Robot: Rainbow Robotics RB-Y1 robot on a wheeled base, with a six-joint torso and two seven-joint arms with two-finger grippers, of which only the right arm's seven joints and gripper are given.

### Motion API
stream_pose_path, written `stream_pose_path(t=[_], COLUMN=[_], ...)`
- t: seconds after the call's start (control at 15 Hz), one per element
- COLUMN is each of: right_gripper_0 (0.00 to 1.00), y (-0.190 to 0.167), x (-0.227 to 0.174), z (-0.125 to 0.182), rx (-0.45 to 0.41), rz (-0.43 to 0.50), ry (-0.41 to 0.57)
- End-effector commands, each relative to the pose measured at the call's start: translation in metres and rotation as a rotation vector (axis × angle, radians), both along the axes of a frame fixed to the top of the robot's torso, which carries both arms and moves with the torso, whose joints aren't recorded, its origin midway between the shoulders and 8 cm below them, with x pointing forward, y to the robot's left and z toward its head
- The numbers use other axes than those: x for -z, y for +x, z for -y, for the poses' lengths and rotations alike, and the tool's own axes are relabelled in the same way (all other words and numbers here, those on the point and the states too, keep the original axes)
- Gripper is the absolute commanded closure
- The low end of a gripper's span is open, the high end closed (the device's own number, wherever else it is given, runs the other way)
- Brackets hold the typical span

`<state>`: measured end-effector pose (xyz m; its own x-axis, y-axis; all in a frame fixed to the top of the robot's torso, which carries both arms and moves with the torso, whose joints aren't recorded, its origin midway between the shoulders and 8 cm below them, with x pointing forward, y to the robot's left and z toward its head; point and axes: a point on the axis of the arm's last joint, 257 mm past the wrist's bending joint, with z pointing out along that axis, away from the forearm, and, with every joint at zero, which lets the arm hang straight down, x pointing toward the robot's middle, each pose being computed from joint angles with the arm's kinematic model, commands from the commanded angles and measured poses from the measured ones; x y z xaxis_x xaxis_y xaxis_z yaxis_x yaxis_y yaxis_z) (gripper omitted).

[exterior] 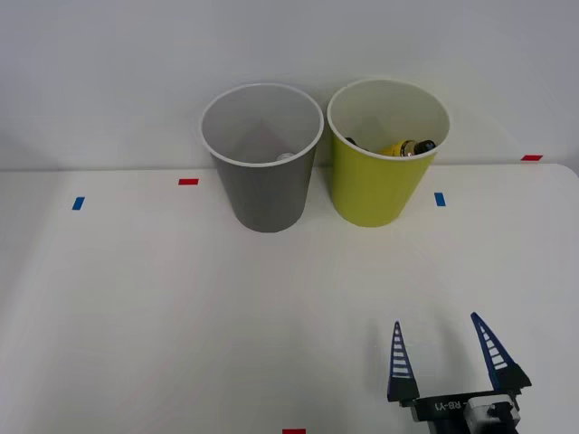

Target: Put cans in the gray bin, plastic bottles in the light green bin

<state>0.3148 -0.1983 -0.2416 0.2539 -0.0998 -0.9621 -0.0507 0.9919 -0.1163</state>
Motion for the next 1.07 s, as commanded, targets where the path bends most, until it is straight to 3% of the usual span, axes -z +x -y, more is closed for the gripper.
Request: stream_pose_path(t=[0.07,0.33,0.93,1.07], right_gripper_0=[0.00,0.00,0.00,0.00], y=[-0.007,-0.015,-0.043,-0.049], x=[0.011,0.022,0.049,0.050], z=[0.007,-0.001,-0.005,-0.010], rx=[-0.010,-0.020,-0.143,-0.153], rz=[-0.024,-0.060,-0.076,-0.084], ry=[-0.060,-0.067,0.289,0.332])
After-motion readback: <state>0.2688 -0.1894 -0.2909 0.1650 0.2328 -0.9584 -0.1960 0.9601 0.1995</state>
